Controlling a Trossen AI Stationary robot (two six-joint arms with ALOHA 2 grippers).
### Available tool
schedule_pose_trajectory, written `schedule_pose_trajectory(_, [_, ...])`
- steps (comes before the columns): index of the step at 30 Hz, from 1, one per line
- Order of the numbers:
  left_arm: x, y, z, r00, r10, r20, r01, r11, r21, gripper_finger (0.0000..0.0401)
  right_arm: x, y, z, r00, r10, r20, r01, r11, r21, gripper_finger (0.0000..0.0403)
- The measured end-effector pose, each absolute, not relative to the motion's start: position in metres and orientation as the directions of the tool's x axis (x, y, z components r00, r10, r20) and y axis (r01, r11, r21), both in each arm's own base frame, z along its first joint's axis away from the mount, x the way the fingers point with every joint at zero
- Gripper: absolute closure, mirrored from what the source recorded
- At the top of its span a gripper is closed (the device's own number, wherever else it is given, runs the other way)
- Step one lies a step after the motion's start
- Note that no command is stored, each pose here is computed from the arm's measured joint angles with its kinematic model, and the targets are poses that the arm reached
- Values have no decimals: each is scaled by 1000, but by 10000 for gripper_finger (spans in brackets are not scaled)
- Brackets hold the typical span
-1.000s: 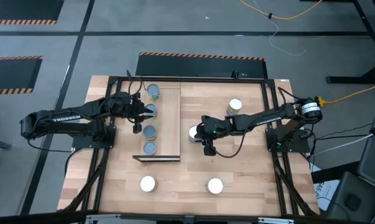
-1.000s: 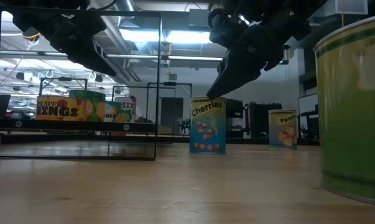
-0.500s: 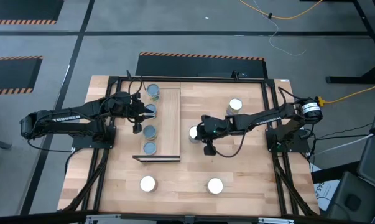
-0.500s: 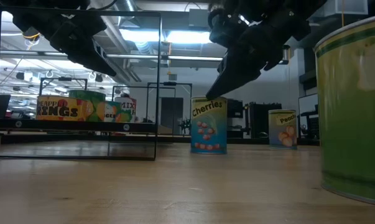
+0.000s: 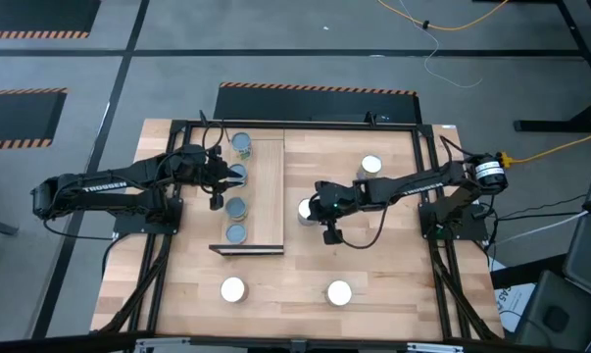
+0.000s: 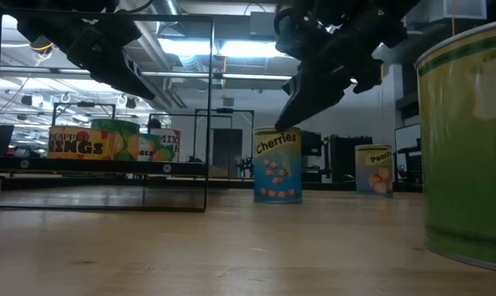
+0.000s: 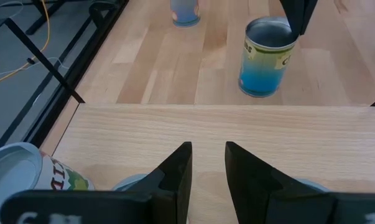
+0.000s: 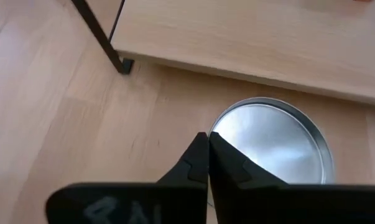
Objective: Pick and place cans onto a shelf
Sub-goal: Put the canned cherries on the shelf
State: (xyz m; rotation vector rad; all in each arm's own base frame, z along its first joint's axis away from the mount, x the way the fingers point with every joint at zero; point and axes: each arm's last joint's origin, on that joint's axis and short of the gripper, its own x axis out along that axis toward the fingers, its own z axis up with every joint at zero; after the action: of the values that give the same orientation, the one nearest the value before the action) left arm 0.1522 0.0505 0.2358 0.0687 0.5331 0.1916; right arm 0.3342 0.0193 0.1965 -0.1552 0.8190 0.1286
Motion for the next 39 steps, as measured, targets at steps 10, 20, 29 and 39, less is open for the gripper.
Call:
schedule_pose_trajectory(10, [152,51,236,844,200,-498,-164,980,115,312,352,-10,238,728,40,-684,-214,962,-171,401])
schedule_pose_trajectory(20, [152,51,236,844,199,-498,-165,980,113,312,364,-59,301,816,50,-576,-243,934,-263,402])
schedule_pose_trajectory(29, [152,51,236,844,200,-497,-165,980,113,312,385,-105,325,849,113,-516,-293,914,-282,403])
schedule_pose_trajectory(39, [152,50,236,844,200,-498,-164,980,114,312,425,-157,292,806,121,-580,-315,917,-246,403])
